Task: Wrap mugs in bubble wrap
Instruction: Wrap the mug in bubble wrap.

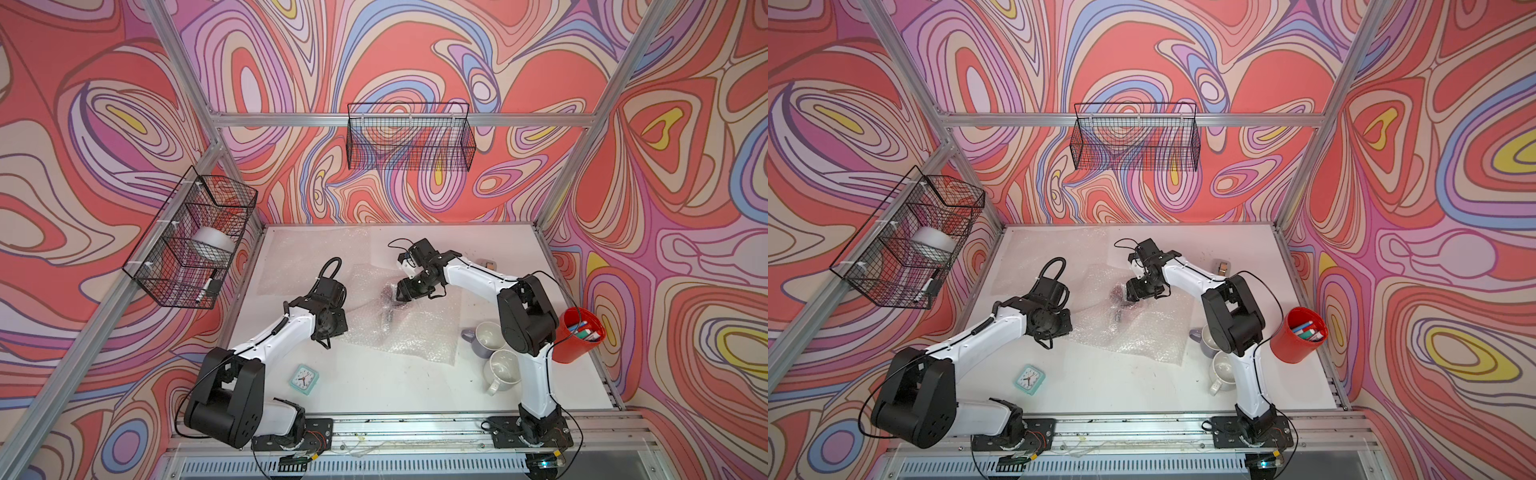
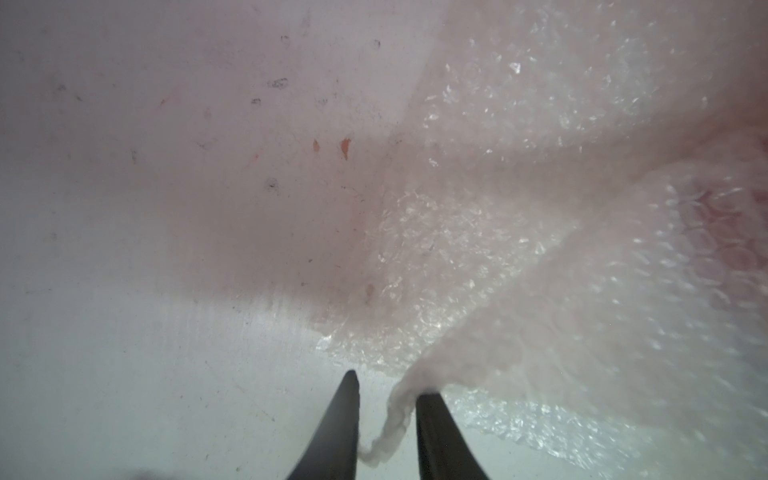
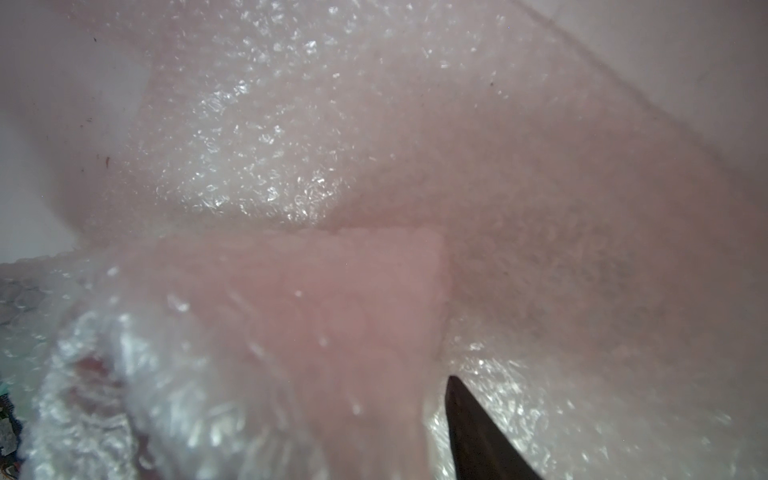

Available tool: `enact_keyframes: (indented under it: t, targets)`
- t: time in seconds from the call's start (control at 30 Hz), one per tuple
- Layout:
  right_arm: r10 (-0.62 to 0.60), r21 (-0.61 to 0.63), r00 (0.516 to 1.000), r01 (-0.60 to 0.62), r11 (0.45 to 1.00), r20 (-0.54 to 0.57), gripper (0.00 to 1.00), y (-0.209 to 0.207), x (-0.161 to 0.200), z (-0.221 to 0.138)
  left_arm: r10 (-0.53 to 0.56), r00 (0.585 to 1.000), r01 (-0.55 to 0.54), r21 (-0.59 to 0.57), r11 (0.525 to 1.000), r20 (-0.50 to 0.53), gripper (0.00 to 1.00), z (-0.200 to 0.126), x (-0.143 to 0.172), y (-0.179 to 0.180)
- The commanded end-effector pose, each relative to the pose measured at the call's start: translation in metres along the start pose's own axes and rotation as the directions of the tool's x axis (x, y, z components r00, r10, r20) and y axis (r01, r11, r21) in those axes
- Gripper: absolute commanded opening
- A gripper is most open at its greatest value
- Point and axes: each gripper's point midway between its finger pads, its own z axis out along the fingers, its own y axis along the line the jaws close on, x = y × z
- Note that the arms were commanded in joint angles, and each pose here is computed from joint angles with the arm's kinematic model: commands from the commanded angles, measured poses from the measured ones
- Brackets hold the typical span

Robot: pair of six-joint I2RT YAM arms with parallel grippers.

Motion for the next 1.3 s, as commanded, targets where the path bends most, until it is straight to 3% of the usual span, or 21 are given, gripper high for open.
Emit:
enact_keyframes:
  t: [0.0,0.07,0.2,0.43,0.63,0.73,1.0,1.27]
  targets:
    - [0.002,0.038,0.996,0.001,0.999,-0.085,0.59,-0.009,0.023,0.015,-0.014,1.000,0.013,-0.047,0.999,-0.010,0.16,0.003,0.005,0.013]
    - [0.002,0.040,0.997,0.002,0.999,-0.083,0.60,-0.009,0.022,0.015,-0.027,1.000,0.027,-0.069,0.997,-0.007,0.01,0.001,0.006,0.019]
    - [0.000,0.049,0.996,0.004,0.999,-0.088,0.59,-0.011,0.023,0.016,-0.030,0.999,0.031,-0.031,0.999,0.033,0.00,-0.013,0.000,0.015]
    - [-0.004,0.072,0.995,0.011,0.997,-0.099,0.59,-0.016,0.025,0.017,0.009,0.989,-0.029,0.137,0.990,0.148,0.00,-0.064,-0.020,-0.013]
    - [-0.010,0.081,0.994,0.019,0.997,-0.105,0.59,-0.018,0.026,0.018,0.056,0.984,-0.120,0.399,0.909,0.170,0.00,-0.105,-0.032,-0.070]
    - [-0.017,0.081,0.994,0.026,0.996,-0.108,0.59,-0.018,0.026,0.018,0.073,0.985,-0.140,0.473,0.870,0.157,0.00,-0.116,-0.037,-0.101]
    - [-0.034,0.060,0.993,0.041,0.997,-0.110,0.59,-0.014,0.026,0.019,0.070,0.994,-0.103,0.609,0.787,0.078,0.00,-0.108,-0.047,-0.182]
    - [-0.025,0.005,0.995,0.025,1.000,-0.092,0.59,-0.004,0.025,0.017,-0.062,0.998,0.056,0.543,0.838,-0.007,0.00,-0.051,-0.064,-0.197]
